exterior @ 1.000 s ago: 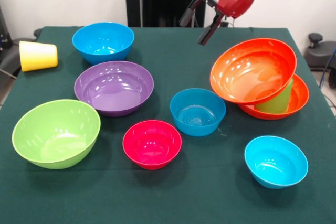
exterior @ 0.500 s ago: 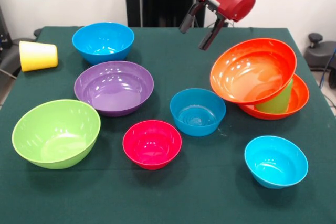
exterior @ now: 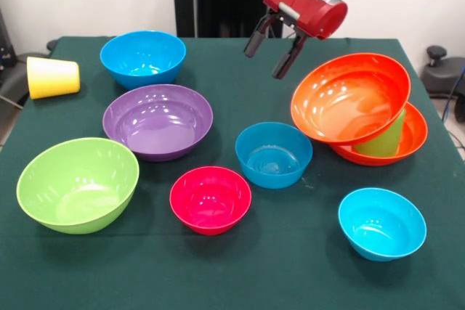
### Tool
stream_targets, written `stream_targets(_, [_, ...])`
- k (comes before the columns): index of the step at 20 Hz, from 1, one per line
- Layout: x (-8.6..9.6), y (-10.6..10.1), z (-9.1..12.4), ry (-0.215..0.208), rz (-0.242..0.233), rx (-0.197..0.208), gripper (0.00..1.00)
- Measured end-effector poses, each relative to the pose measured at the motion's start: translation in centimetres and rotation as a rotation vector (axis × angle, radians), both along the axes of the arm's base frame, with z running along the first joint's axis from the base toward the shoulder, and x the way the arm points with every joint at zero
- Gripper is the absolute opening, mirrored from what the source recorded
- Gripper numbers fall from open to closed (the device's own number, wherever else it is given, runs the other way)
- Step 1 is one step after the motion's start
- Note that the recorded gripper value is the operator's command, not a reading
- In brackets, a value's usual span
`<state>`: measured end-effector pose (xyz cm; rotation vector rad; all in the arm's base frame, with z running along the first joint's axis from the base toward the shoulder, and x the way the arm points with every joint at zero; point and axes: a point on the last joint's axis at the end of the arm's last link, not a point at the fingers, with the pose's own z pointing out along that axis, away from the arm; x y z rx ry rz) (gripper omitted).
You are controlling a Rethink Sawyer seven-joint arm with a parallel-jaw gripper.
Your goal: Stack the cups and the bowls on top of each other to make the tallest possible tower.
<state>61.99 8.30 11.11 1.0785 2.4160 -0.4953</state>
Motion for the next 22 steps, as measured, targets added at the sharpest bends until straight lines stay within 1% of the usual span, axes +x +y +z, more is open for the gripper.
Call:
stream_targets(7, [-1.1,-0.5,-0.7,0.021,-0.014,0.002,1.00])
stream_targets(16, [-2.1,-1.3,-1.6,0.045,-0.039,0.019,1.00])
stream_targets(22, [-2.1,-0.9,-1.8,0.046,-0.037,0.028,1.00])
